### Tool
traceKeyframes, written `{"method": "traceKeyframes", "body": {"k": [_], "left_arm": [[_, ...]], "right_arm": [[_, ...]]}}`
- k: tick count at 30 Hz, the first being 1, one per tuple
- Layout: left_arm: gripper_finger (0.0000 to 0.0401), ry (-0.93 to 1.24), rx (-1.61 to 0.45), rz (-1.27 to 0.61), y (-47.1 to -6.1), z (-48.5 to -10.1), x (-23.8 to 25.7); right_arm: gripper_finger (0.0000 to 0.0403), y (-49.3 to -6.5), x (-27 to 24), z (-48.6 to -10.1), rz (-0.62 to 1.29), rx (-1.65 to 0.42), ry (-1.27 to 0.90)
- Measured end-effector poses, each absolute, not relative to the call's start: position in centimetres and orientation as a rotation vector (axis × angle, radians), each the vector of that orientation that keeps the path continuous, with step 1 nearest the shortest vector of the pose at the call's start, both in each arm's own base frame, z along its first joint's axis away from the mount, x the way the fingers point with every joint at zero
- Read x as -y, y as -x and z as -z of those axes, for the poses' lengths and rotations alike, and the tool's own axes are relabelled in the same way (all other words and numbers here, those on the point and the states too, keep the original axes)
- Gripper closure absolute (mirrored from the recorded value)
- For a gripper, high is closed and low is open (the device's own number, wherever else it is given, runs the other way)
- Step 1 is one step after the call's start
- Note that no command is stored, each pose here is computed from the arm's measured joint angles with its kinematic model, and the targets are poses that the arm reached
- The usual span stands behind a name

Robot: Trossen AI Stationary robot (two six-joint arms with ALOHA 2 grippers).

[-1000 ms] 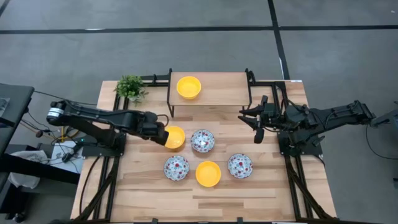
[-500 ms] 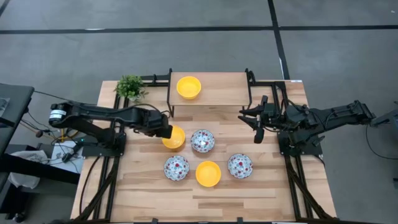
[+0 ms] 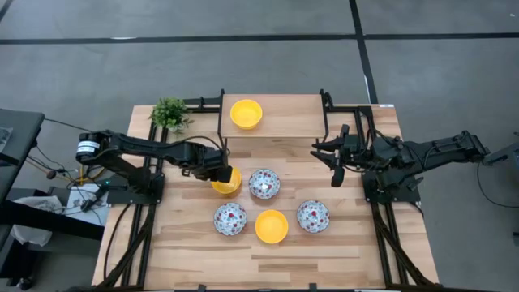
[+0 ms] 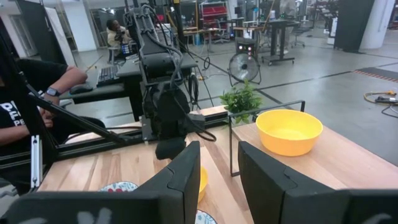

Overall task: Pick & Place Mini bowls
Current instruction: Stack the top yellow bowl on top of the yellow bowl on the shelf

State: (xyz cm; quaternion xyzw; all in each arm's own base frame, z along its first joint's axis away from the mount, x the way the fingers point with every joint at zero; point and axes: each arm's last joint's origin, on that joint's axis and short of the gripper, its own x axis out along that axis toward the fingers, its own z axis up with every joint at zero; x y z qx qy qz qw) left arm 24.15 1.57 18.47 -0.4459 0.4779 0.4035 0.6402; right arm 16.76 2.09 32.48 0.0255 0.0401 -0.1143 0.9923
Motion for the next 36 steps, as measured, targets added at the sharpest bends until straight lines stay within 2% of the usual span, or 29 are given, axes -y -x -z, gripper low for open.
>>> {"method": "traceKeyframes", "body": {"k": [14, 21, 36], "left_arm": [[0.0325, 1.005, -1.099, -0.931, -23.9, -18.4, -2.2], [0.0325, 1.057, -1.166, -0.961, -22.5, -16.5, -2.7], [0.0325, 1.08, -1.116, -0.919, -23.1, -16.4, -2.8]], "right_arm": [[0.0305, -16.8, -2.1, -32.5, 0.229, -0.081, -0.051], [0.0305, -16.8, -2.1, -32.5, 0.229, -0.081, -0.051], [0.0305, -16.8, -2.1, -32.5, 0.229, -0.08, -0.051]]}}
